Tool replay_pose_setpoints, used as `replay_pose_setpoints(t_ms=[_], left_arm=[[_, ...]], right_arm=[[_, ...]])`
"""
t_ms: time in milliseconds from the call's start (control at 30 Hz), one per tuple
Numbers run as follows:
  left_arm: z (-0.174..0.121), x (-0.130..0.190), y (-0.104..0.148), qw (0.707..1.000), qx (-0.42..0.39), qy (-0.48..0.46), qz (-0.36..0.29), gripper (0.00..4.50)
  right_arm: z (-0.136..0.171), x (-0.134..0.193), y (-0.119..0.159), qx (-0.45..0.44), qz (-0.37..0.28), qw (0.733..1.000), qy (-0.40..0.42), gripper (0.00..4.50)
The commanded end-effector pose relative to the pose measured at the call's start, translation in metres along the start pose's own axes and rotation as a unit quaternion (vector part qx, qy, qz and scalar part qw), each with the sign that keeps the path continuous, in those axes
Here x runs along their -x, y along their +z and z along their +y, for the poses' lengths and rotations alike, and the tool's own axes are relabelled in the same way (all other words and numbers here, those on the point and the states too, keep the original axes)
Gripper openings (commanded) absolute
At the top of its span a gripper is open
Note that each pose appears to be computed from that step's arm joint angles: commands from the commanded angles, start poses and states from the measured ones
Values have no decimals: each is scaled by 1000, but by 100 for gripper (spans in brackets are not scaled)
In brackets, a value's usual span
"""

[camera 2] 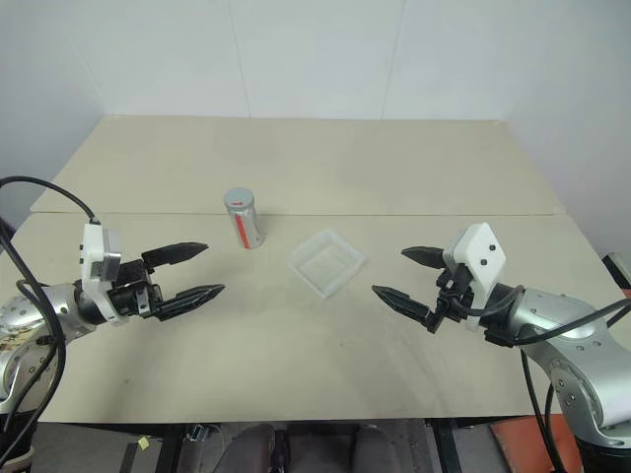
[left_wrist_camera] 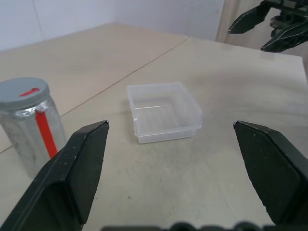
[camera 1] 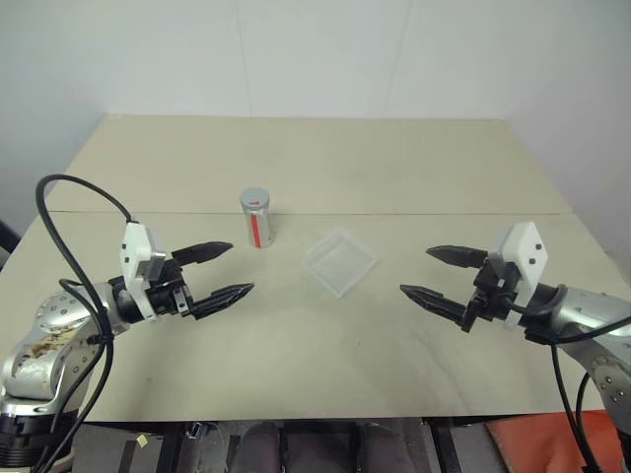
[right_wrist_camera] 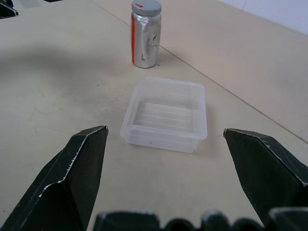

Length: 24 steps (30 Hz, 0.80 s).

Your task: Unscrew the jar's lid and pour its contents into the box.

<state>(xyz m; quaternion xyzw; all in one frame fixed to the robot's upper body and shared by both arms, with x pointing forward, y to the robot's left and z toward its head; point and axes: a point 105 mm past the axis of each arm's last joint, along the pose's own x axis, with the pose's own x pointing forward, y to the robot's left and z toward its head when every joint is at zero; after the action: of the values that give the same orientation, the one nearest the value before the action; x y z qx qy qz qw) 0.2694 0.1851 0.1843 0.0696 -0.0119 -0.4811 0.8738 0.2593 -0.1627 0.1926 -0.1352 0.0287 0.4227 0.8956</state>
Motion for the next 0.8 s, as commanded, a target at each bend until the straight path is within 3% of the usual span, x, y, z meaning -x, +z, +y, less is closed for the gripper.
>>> replay_pose_setpoints(t_ms=[33, 233, 667, 800], left_arm=[[-2, -1, 8, 1000, -21, -3, -8, 450], [3, -1, 8, 999, -29, 19, -13, 450], [27, -33, -14, 974, -27, 224, -30, 450], [40, -48, -26, 952, -19, 305, -20, 450]], right_arm=[[2, 1, 10, 18, -16, 1000, 2, 446], [3, 1, 9, 14, -15, 1000, 4, 446], [5, 1, 9, 18, -16, 1000, 2, 446], [7, 0, 12, 20, -20, 1000, 4, 446]])
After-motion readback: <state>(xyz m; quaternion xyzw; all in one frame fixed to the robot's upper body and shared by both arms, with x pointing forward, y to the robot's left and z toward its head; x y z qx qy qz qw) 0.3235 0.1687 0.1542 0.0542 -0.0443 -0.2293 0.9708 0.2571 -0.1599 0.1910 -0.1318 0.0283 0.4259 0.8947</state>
